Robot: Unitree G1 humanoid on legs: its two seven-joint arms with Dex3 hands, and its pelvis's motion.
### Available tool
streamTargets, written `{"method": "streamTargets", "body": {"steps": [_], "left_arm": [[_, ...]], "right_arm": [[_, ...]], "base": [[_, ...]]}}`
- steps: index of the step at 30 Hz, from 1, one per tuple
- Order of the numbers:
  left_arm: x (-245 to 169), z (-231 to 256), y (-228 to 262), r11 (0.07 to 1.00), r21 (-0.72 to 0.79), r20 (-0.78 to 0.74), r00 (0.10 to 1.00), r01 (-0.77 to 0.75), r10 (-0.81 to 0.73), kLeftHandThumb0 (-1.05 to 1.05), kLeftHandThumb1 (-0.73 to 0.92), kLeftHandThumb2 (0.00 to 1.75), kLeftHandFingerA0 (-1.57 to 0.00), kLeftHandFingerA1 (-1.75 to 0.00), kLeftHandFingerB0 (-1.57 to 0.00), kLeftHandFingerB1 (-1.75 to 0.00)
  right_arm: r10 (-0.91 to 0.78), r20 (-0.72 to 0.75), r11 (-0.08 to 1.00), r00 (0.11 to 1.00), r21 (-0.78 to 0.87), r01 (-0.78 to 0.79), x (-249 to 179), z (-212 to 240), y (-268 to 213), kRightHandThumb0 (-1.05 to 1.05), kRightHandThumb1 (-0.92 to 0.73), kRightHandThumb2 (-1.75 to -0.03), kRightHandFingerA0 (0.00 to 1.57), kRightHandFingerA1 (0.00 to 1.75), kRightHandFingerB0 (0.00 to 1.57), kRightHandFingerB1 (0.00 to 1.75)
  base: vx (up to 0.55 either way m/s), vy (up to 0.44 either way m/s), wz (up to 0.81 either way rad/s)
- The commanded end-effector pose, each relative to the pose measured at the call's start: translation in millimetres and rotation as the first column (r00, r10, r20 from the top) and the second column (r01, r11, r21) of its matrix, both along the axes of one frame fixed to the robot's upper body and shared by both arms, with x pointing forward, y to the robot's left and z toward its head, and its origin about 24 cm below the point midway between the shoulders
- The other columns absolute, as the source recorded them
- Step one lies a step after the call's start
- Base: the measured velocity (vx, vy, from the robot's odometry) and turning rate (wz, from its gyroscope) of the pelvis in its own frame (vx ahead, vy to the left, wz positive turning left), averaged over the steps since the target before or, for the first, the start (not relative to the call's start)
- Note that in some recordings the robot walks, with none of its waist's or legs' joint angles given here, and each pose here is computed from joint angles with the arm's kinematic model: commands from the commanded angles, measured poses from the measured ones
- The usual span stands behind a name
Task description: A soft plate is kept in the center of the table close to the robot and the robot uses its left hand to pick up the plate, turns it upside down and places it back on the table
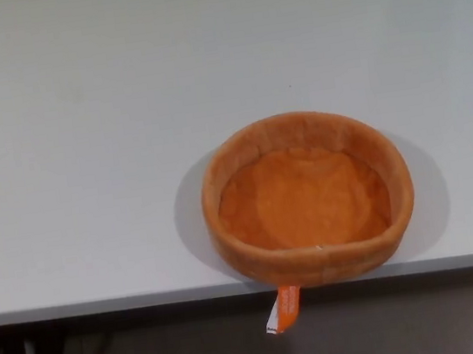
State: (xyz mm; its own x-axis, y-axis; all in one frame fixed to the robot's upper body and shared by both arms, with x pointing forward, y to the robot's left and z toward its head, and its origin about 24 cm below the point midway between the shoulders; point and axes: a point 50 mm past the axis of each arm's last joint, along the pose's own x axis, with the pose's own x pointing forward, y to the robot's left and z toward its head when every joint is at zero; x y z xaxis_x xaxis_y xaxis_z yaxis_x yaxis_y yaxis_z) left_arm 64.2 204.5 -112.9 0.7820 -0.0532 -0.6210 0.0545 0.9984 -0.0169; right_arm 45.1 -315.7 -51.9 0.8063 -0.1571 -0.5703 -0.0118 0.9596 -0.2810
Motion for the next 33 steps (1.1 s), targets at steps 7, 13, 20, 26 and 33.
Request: {"method": "streamTargets", "body": {"steps": [7,13,20,26,33], "left_arm": [[6.8,35.1,5.9,0.999,-0.047,0.396,0.917,-0.015,0.033,-1.05,0.72,0.68,-0.23,-1.13,-0.35,-0.85],[3.0,34.4,9.1,0.999,-0.033,0.397,0.918,-0.009,0.022,-1.05,0.73,0.68,-0.26,-1.1,-0.38,-0.81],[3.1,47.0,3.5,0.999,0.048,0.468,0.883,0.0,-0.022,-1.05,0.8,0.69,-0.28,-1.1,-0.37,-0.82],[5.3,68.7,3.0,0.999,0.005,0.561,0.827,-0.05,0.039,-1.05,0.79,0.73,-0.33,-0.99,-0.35,-0.79],[10.8,97.0,10.3,0.996,0.025,0.642,0.765,-0.084,0.049,-1.05,0.82,0.7,-0.25,-0.97,-0.31,-0.78]], "right_arm": [[0.2,0.345,0.978,0.917,-0.007,-0.211,0.9,55.9,-7.9,-0.77,-0.92,-0.73,0.18,0.35,0.12,0.27],[0.192,0.349,0.978,0.917,0.008,-0.207,-2.7,56.9,-5.0,-0.78,-0.91,-0.75,0.17,0.38,0.11,0.26],[0.17,0.362,0.981,0.917,0.026,-0.192,-2.8,55.1,-3.7,-0.77,-0.92,-0.73,0.2,0.38,0.13,0.26],[0.154,0.361,0.983,0.92,0.043,-0.181,-4.5,50.5,-7.5,-0.77,-0.91,-0.72,0.21,0.37,0.13,0.26],[0.181,0.353,0.979,0.918,0.02,-0.201,-5.6,54.2,-6.3,-0.78,-0.91,-0.74,0.2,0.38,0.11,0.25]], "base": [[0.0,0.0,0.0],[0.0,0.0,0.0],[0.0,0.0,0.0],[0.0,0.0,0.0],[0.0,0.0,0.0]]}}
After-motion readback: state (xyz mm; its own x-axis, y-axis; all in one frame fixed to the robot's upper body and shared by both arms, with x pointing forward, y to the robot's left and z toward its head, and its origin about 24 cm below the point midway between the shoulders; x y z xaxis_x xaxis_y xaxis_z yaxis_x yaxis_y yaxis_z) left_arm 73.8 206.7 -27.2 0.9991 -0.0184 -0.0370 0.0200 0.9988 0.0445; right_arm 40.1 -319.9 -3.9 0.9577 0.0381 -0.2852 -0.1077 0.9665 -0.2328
